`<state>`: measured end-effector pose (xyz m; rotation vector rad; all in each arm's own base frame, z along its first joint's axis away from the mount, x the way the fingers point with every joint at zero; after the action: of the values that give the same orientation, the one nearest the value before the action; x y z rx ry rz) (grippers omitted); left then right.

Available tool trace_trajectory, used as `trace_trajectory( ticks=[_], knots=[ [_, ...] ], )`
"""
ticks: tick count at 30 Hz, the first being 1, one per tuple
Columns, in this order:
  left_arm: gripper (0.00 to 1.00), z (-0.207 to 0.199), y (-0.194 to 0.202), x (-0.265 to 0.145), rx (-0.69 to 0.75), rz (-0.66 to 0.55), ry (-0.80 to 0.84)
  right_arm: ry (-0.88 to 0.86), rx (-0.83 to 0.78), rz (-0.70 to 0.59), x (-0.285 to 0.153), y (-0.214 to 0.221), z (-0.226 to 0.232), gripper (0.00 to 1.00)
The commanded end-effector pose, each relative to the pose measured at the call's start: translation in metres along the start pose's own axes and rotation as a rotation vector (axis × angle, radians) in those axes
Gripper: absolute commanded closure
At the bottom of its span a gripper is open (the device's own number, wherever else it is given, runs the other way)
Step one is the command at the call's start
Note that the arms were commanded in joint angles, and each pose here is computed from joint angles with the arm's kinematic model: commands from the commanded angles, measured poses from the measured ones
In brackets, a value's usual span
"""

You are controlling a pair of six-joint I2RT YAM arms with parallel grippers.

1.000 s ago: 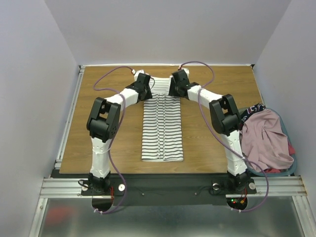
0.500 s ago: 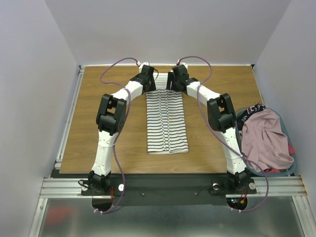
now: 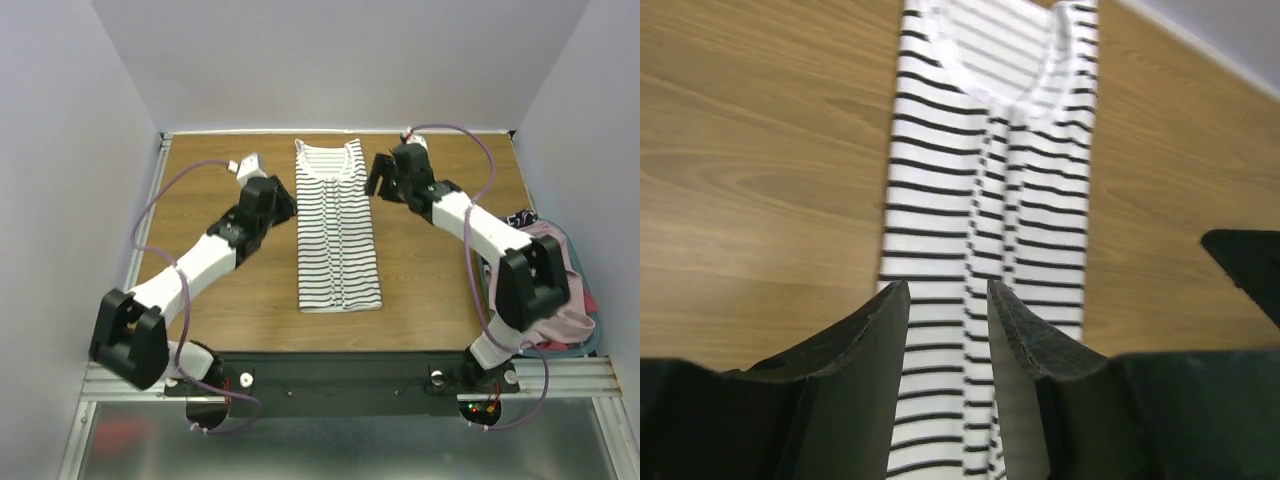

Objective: Fold and stack the tank tops
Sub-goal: Fold the tank top

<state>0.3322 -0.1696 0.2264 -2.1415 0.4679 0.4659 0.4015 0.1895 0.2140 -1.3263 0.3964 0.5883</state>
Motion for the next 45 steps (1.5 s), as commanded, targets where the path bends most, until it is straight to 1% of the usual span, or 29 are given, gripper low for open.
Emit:
trace_trajectory(
  ticks=[1,2,3,4,5,6,7,8,9,10,13,15,19,21,22,24,25,26,30,36,41,45],
  knots=[
    [0.53,0.026,0.084,-0.035,-0.079,0.088,0.002,-0.022,0.07,0.13,-0.034,0.076,-0.017,0.22],
    [0.53,0.03,0.098,-0.045,-0.102,0.102,-0.01,-0.048,0.086,0.126,-0.042,0.086,-0.015,0.25],
    [0.53,0.045,0.116,-0.058,-0.101,0.132,-0.017,-0.027,0.077,0.199,-0.049,0.122,-0.028,0.28],
    [0.52,0.05,0.127,-0.065,-0.114,0.155,-0.017,-0.05,0.085,0.169,-0.066,0.122,-0.028,0.32],
    [0.52,0.05,0.144,-0.077,-0.131,0.197,0.0,-0.053,0.086,0.188,-0.074,0.137,-0.03,0.33],
    [0.52,0.064,0.156,-0.086,-0.145,0.215,-0.012,-0.066,0.093,0.199,-0.082,0.146,-0.032,0.33],
    [0.52,0.068,0.163,-0.092,-0.159,0.227,-0.007,-0.049,0.097,0.252,-0.088,0.173,-0.044,0.34],
    [0.52,0.072,0.174,-0.1,-0.185,0.254,-0.01,-0.083,0.125,0.23,-0.101,0.175,-0.042,0.35],
    [0.52,0.075,0.176,-0.107,-0.202,0.259,0.003,-0.095,0.136,0.238,-0.107,0.182,-0.043,0.35],
    [0.52,0.086,0.185,-0.11,-0.202,0.277,-0.012,-0.098,0.145,0.252,-0.112,0.191,-0.047,0.35],
    [0.52,0.092,0.194,-0.117,-0.215,0.3,-0.006,-0.115,0.176,0.257,-0.125,0.209,-0.055,0.35],
    [0.47,0.095,0.199,-0.117,-0.206,0.311,-0.017,-0.13,0.193,0.279,-0.129,0.219,-0.057,0.35],
    [0.45,0.098,0.205,-0.116,-0.209,0.331,-0.024,-0.143,0.203,0.304,-0.132,0.231,-0.055,0.36],
    [0.44,0.099,0.207,-0.116,-0.216,0.331,-0.032,-0.145,0.206,0.324,-0.132,0.238,-0.053,0.41],
    [0.43,0.102,0.208,-0.115,-0.215,0.331,-0.043,-0.144,0.207,0.334,-0.132,0.241,-0.053,0.41],
    [0.39,0.101,0.208,-0.113,-0.238,0.322,-0.038,-0.156,0.208,0.339,-0.131,0.245,-0.049,0.41],
    [0.25,0.103,0.209,-0.113,-0.245,0.321,-0.044,-0.155,0.209,0.341,-0.129,0.247,-0.048,0.41],
    [0.23,0.104,0.21,-0.113,-0.254,0.32,-0.053,-0.159,0.209,0.347,-0.13,0.249,-0.045,0.41],
    [0.23,0.106,0.211,-0.111,-0.274,0.305,-0.064,-0.165,0.201,0.374,-0.127,0.257,-0.039,0.42],
    [0.3,0.112,0.216,-0.108,-0.26,0.309,-0.089,-0.149,0.204,0.404,-0.126,0.269,-0.038,0.46],
    [0.43,0.111,0.219,-0.104,-0.252,0.316,-0.083,-0.141,0.219,0.418,-0.131,0.28,-0.045,0.47],
    [0.5,0.111,0.221,-0.101,-0.236,0.32,-0.087,-0.137,0.225,0.434,-0.132,0.284,-0.046,0.47]
  ],
)
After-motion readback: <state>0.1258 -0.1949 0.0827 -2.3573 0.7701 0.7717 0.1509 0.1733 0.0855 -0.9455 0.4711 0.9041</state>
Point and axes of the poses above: each gripper's point midway between its finger pads, its own x axis out along the fingers, its own z axis along the line the jaws close on, y = z × x, the point moved 8 cm from there along -x, back along the fingers, and after that the axes turned 7 degrees about -x, right-handed, at the moved point
